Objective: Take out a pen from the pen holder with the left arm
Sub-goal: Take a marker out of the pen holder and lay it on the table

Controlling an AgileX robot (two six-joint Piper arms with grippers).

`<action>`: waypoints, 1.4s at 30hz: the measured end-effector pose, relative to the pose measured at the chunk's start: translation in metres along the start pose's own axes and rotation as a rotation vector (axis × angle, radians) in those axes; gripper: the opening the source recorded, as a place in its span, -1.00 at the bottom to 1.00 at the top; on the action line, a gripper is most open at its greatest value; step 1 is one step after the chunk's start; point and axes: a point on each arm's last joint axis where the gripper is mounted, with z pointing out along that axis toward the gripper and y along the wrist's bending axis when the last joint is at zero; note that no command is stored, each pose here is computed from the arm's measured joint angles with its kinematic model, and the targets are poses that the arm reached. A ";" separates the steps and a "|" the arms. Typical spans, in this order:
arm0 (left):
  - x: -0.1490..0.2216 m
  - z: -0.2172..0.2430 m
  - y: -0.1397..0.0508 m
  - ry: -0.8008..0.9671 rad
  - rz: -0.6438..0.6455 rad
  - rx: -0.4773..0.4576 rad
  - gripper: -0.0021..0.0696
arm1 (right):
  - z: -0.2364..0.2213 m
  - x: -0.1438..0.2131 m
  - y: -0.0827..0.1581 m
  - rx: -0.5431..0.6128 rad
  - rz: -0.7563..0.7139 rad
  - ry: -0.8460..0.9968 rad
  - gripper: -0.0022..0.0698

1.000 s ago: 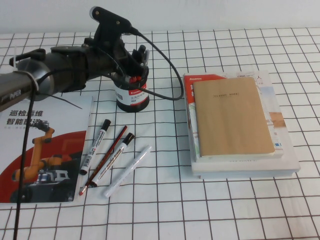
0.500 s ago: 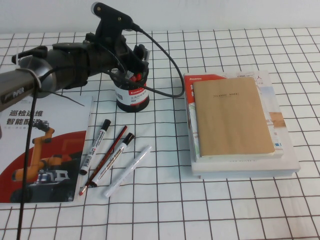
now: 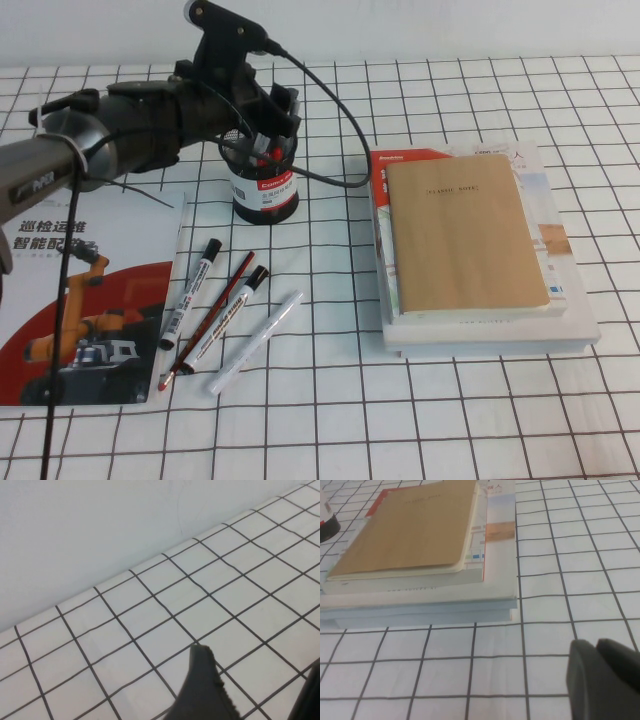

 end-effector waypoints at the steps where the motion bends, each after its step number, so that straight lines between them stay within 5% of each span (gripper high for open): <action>1: 0.000 0.000 -0.001 -0.001 0.004 0.005 0.32 | 0.000 0.000 0.000 0.000 0.000 0.000 -0.98; 15: 0.008 0.008 -0.002 0.009 -0.007 0.015 0.24 | 0.000 0.000 0.000 0.000 0.000 0.000 -0.98; 26: 0.009 0.008 -0.002 0.009 0.023 0.017 -0.66 | 0.000 0.000 0.000 0.000 0.000 0.000 -0.98; 34: 0.003 0.005 -0.003 -0.008 0.028 0.025 -0.68 | 0.000 0.000 0.000 0.000 0.000 0.000 -0.98; 42: -0.041 -0.029 0.005 -0.109 0.020 -0.006 -0.68 | 0.000 0.000 0.000 0.000 0.000 0.000 -0.98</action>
